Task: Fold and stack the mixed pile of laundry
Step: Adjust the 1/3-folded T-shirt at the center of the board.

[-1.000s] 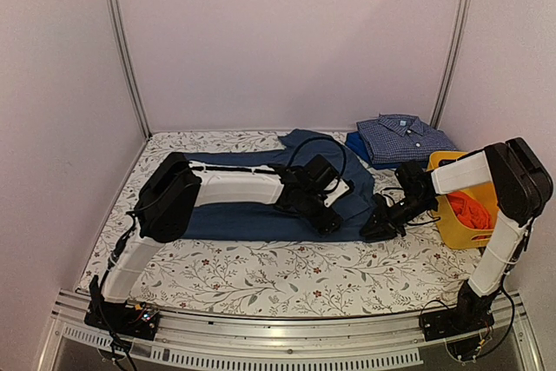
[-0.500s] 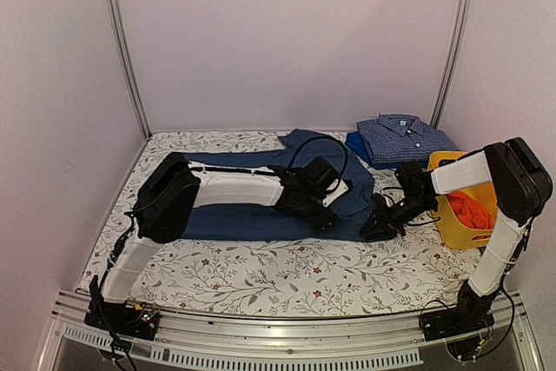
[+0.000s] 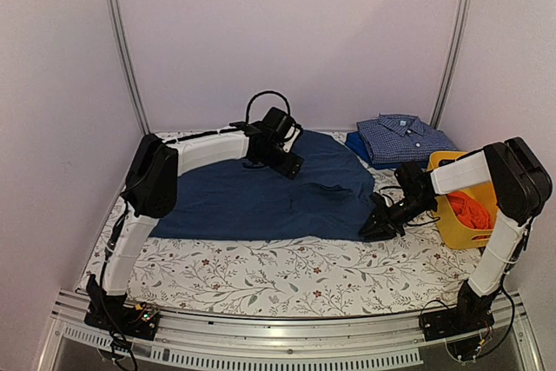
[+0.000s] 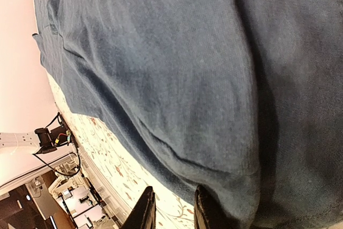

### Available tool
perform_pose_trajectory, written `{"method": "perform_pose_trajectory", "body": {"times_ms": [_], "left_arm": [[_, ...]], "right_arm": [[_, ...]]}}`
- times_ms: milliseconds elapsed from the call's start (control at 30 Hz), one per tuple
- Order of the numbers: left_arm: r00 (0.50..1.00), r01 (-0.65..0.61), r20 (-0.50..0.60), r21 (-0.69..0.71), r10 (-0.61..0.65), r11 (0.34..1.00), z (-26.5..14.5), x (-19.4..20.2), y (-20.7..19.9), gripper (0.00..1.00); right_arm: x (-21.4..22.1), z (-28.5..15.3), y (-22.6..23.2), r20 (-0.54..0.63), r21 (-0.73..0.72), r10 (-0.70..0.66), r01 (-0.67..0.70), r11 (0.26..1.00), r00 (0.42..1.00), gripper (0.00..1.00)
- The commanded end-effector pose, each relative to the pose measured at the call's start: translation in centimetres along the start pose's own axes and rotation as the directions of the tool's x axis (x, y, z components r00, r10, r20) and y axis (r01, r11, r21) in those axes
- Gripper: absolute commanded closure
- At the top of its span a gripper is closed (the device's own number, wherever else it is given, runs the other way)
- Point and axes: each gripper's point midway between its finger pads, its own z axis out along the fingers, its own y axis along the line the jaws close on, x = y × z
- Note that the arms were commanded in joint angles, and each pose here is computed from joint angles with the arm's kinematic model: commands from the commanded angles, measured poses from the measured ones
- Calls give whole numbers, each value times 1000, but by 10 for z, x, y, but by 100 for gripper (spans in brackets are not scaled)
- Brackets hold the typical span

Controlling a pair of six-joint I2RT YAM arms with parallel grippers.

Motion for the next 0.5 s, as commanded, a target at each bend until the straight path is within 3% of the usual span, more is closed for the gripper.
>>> {"method": "perform_pose_trajectory", "body": {"times_ms": [0,200,467], "left_arm": [[975,213,-69,35,-211,976,3,15,26,11],[955,294,-8,176,-298,939,-34,-1,39,9],[934,355,-49,211,-353,911,-90,37,59,4]], "right_arm": [[19,8,-41,-43,164,60,-52,985,997,74],[-13,-11,-3,19,116,-35,33,993,999,71],[-79,-44,73,151,44,-197,192,980,969,71]]}}
